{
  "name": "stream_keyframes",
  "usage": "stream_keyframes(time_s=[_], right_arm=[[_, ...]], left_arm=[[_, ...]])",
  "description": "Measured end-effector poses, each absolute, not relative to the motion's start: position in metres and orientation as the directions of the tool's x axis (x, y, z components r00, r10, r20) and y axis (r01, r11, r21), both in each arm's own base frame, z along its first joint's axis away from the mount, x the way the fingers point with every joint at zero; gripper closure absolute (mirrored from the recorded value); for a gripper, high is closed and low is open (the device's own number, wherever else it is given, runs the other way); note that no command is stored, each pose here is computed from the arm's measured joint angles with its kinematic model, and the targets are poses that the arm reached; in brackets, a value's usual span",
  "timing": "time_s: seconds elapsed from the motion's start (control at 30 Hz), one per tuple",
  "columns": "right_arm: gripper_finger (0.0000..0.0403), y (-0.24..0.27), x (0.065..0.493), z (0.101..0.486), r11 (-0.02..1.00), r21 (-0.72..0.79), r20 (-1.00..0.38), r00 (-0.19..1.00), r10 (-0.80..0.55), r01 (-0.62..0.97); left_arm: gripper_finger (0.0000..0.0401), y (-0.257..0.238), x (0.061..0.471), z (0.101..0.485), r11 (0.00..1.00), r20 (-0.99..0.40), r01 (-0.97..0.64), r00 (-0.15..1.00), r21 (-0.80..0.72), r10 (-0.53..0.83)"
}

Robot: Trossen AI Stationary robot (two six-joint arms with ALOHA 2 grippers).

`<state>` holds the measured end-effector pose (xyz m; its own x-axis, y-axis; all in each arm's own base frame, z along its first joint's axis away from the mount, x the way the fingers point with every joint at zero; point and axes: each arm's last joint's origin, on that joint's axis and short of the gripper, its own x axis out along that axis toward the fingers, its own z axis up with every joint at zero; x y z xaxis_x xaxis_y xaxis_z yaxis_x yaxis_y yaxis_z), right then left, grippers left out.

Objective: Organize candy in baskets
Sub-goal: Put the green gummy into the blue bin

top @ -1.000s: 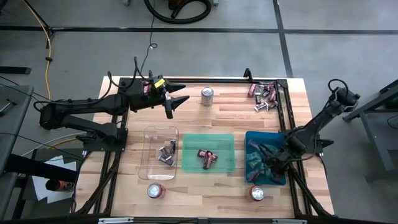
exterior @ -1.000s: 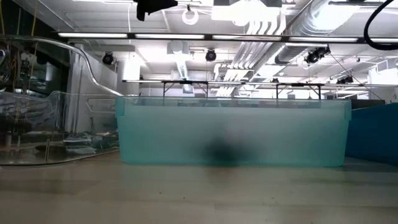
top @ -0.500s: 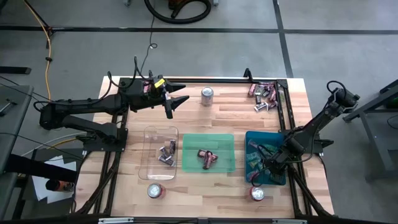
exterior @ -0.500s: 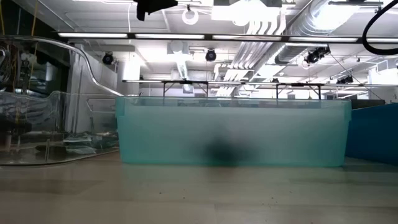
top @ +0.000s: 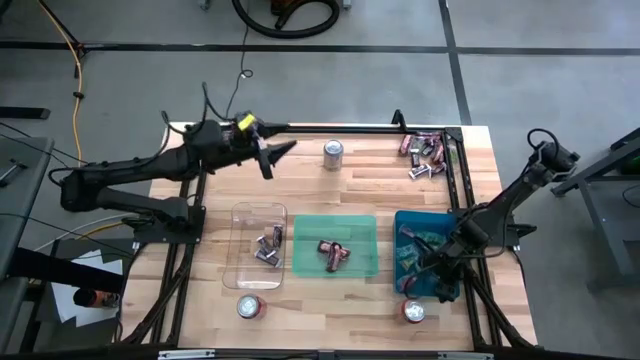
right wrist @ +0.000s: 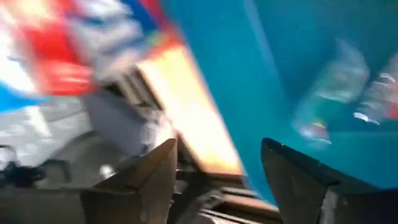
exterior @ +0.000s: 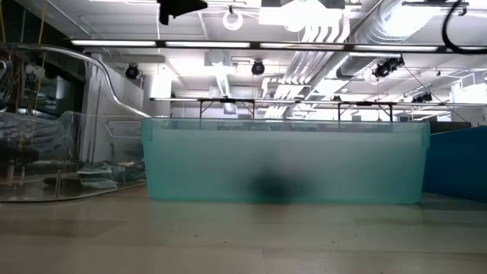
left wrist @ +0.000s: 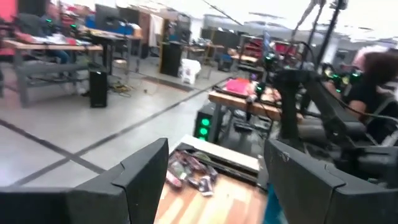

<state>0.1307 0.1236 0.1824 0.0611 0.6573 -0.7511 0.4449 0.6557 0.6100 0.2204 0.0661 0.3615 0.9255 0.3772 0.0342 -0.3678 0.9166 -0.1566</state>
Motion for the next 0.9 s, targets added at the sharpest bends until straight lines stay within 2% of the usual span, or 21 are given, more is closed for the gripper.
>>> stream_keyframes(time_s=[0.13, 0.23, 0.3, 0.37, 0.43, 0.5, 0.57, 0.63, 0.73, 0.8, 0.9], right_arm=[[0.0167, 0.118, 0.145, 0.212, 0.612, 0.686, -0.719, 0.237, 0.653, 0.394], [0.0167, 0.105, 0.159, 0.242, 0.616, 0.697, -0.714, 0.435, 0.548, 0.368], [0.0167, 0.092, 0.171, 0.264, 0.637, 0.676, -0.7, 0.593, 0.398, 0.37], [0.0167, 0.073, 0.181, 0.286, 0.665, 0.615, -0.677, 0.716, 0.17, 0.423], [0.0167, 0.048, 0.19, 0.304, 0.673, 0.52, -0.662, 0.746, -0.072, 0.526], [0.0167, 0.019, 0.194, 0.316, 0.619, 0.409, -0.673, 0.68, -0.292, 0.671], [0.0167, -0.014, 0.196, 0.324, 0.484, 0.311, -0.692, 0.544, -0.474, 0.818], [0.0167, -0.049, 0.194, 0.325, 0.327, 0.221, -0.724, 0.379, -0.576, 0.919], [0.0167, -0.096, 0.188, 0.312, 0.165, 0.087, -0.772, 0.172, -0.612, 0.982], [0.0167, -0.124, 0.182, 0.296, 0.072, 0.03, -0.806, 0.067, -0.588, 0.997], [0.0167, -0.16, 0.172, 0.266, -0.054, 0.003, -0.856, -0.025, -0.517, 0.999]], left_arm=[[0.0149, 0.08, 0.208, 0.36, 0.9, -0.018, -0.4, 0.915, -0.172, 0.403], [0.0149, 0.091, 0.2, 0.356, 0.889, -0.067, -0.415, 0.909, -0.195, 0.41], [0.0149, 0.098, 0.196, 0.354, 0.885, -0.09, -0.42, 0.907, -0.201, 0.41], [0.0149, 0.106, 0.194, 0.352, 0.883, -0.105, -0.422, 0.907, -0.206, 0.409], [0.0149, 0.113, 0.193, 0.349, 0.883, -0.124, -0.418, 0.908, -0.213, 0.4], [0.0149, 0.119, 0.193, 0.346, 0.887, -0.133, -0.407, 0.913, -0.22, 0.386], [0.0149, 0.126, 0.191, 0.344, 0.889, -0.142, -0.398, 0.917, -0.227, 0.374], [0.0149, 0.131, 0.19, 0.342, 0.891, -0.15, -0.391, 0.919, -0.233, 0.364], [0.0149, 0.138, 0.189, 0.339, 0.892, -0.162, -0.394, 0.917, -0.22, 0.365], [0.0149, 0.141, 0.188, 0.338, 0.888, -0.168, -0.403, 0.913, -0.22, 0.373], [0.0149, 0.143, 0.188, 0.337, 0.882, -0.174, -0.413, 0.908, -0.228, 0.38]])
